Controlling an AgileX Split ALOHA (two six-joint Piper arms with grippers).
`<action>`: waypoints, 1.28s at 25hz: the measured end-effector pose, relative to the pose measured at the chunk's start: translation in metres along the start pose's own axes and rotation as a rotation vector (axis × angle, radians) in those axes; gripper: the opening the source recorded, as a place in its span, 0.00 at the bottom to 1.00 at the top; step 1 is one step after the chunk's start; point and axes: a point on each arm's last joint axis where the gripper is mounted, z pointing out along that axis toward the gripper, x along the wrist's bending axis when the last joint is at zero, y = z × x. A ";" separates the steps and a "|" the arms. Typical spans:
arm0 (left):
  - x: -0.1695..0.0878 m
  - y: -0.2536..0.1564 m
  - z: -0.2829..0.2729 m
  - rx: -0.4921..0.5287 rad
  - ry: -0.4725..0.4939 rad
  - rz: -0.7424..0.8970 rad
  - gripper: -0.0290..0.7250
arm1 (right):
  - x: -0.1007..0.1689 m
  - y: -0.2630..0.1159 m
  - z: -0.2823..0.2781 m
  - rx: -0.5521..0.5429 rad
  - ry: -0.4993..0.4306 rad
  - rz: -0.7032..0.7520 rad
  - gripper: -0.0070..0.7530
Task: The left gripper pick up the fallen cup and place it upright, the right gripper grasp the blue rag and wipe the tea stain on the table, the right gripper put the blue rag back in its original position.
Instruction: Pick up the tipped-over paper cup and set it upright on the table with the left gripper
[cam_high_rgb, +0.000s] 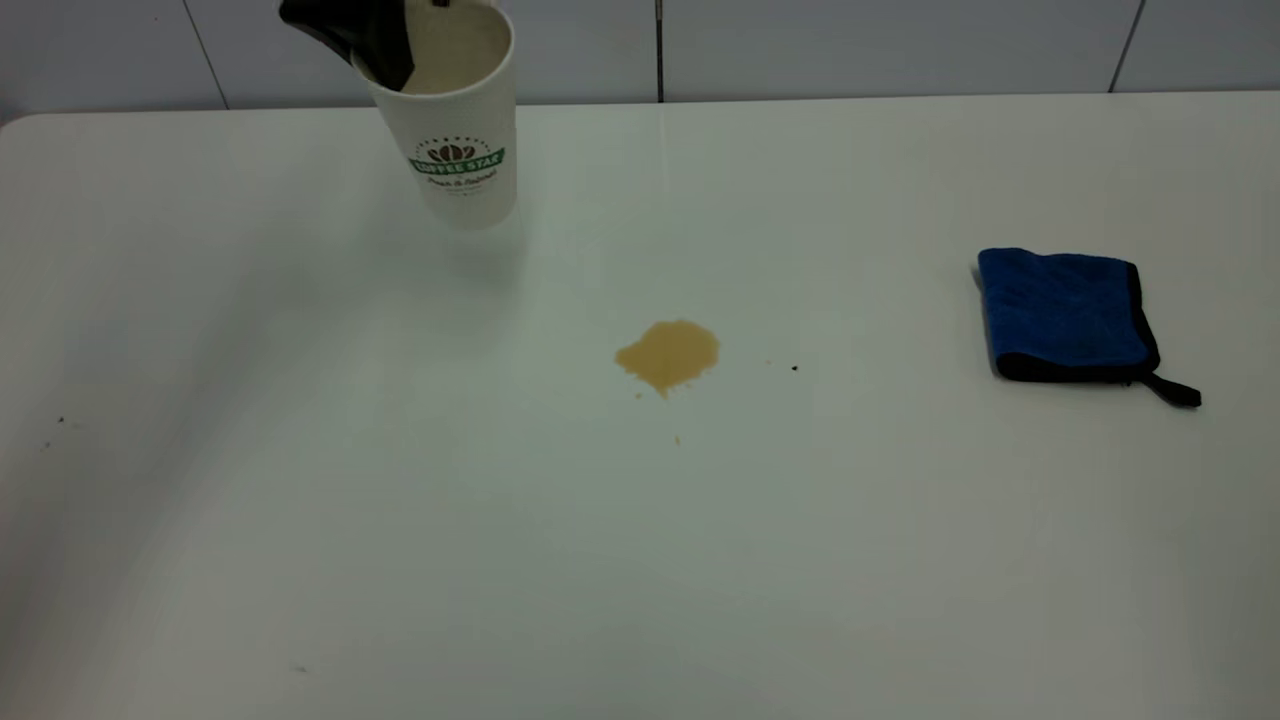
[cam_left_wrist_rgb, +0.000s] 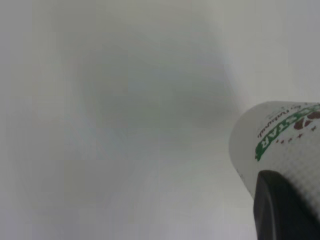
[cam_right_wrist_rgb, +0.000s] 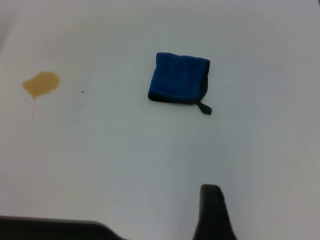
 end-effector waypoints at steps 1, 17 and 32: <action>0.002 -0.002 0.006 0.009 -0.020 -0.012 0.05 | 0.000 0.000 0.000 0.000 0.000 0.000 0.75; 0.008 -0.019 0.062 0.045 -0.056 -0.067 0.18 | 0.000 0.000 0.000 0.000 0.000 0.000 0.75; 0.004 -0.001 0.009 -0.014 -0.049 -0.042 0.95 | 0.000 0.000 0.000 0.000 0.000 0.000 0.75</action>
